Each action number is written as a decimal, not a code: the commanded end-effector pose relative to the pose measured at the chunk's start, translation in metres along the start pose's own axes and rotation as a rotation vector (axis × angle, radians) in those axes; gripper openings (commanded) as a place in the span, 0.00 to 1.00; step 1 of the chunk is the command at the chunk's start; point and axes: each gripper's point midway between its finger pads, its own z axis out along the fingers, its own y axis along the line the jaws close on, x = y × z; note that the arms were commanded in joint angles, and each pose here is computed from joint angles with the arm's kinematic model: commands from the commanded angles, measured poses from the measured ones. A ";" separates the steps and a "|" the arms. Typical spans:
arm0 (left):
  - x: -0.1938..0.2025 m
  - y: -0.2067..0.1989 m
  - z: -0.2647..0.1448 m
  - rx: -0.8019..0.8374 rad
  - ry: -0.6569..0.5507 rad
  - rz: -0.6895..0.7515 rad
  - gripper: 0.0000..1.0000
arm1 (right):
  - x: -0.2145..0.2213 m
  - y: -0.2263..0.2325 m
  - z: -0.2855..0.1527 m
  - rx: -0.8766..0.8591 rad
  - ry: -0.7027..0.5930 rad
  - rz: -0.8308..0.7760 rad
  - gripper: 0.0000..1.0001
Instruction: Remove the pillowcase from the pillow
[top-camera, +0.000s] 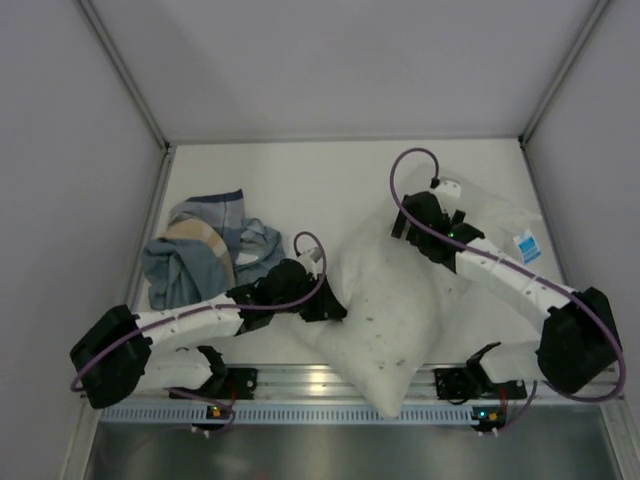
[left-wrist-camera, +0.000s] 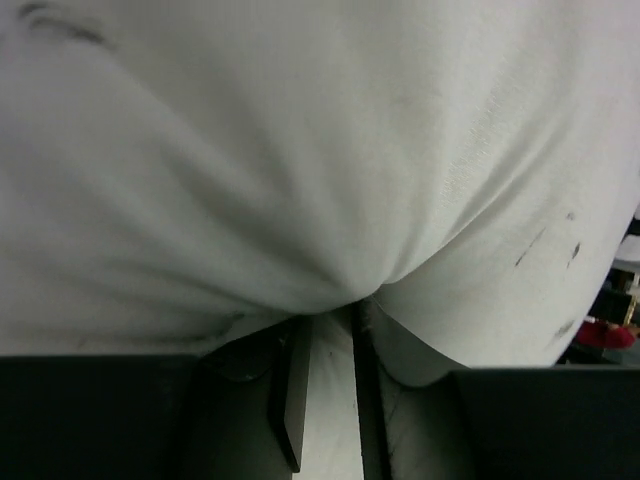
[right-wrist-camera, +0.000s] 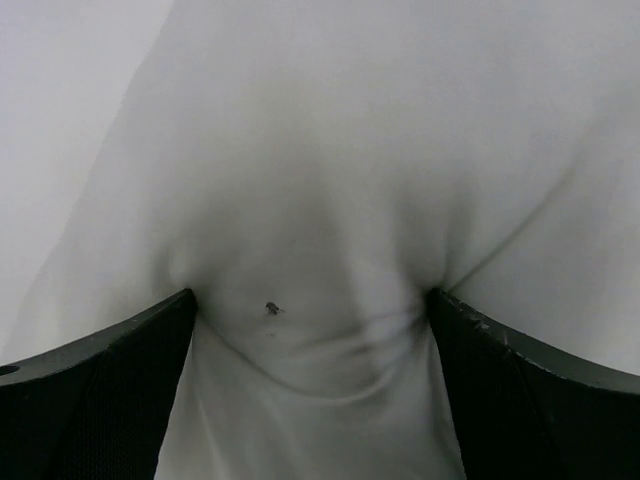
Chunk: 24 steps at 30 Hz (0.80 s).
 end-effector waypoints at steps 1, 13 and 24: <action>0.011 -0.029 0.028 0.049 -0.008 0.027 0.27 | -0.046 0.040 0.017 -0.141 -0.020 -0.060 0.93; 0.021 -0.082 0.112 0.132 0.093 0.043 0.25 | -0.122 0.049 -0.026 -0.291 -0.153 -0.077 0.92; -0.002 -0.125 0.164 0.156 0.103 0.078 0.21 | -0.142 -0.005 -0.137 -0.341 -0.259 0.053 0.97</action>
